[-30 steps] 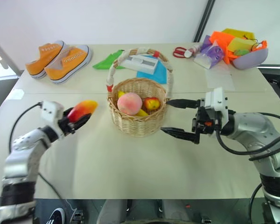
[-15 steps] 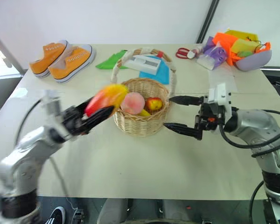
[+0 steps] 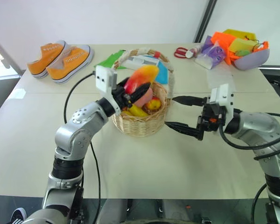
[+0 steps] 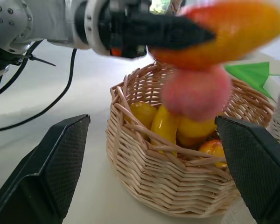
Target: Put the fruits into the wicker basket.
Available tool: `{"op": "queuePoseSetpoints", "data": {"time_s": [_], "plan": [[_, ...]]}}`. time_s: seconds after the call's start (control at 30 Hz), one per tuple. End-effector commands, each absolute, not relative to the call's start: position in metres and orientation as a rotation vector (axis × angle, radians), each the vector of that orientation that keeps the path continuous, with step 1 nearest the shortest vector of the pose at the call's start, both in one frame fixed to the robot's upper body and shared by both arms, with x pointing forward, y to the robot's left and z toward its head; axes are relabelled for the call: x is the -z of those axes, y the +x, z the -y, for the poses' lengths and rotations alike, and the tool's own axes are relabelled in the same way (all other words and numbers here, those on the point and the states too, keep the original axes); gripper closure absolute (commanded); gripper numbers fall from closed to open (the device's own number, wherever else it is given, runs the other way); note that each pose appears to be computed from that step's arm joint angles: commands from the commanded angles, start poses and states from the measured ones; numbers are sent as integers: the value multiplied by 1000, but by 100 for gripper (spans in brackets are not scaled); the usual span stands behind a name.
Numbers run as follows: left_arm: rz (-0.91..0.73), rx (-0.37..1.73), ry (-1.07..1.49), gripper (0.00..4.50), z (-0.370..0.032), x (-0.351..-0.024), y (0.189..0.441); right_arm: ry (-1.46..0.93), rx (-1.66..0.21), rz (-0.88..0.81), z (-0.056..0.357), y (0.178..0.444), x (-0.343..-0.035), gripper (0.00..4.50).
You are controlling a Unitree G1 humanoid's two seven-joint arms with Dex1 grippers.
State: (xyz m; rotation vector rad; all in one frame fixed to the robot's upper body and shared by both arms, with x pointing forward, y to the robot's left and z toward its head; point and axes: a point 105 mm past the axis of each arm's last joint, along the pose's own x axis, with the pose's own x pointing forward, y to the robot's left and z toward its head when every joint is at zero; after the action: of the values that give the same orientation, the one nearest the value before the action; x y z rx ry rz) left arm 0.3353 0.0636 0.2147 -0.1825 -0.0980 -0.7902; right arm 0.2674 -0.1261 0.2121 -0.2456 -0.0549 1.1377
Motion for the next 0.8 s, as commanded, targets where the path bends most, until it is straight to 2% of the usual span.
{"op": "queuePoseSetpoints", "data": {"time_s": [0.03, 0.13, 0.47, 0.6, 0.7, 0.73, 0.8], "plan": [[132, 669, -157, 177, -77, -226, 346, -255, -1148, 99, 124, 264, -221, 0], [135, 673, -88, 177, -78, -225, 346, -252, -1149, 102, 122, 264, -221, 0], [104, 843, -46, 177, -69, -217, 319, -262, -1155, 94, 126, 266, -220, 0], [103, 852, -49, 177, -70, -218, 319, -269, -1145, 88, 129, 268, -219, 0], [95, 871, -55, 31, -67, -217, 318, -268, -1145, 90, 128, 269, -218, 0], [104, 866, -40, 5, -67, -218, 317, -268, -1145, 92, 128, 269, -218, 0], [119, 855, -63, 5, -68, -221, 318, -268, -1145, 92, 128, 269, -218, 0]]}}
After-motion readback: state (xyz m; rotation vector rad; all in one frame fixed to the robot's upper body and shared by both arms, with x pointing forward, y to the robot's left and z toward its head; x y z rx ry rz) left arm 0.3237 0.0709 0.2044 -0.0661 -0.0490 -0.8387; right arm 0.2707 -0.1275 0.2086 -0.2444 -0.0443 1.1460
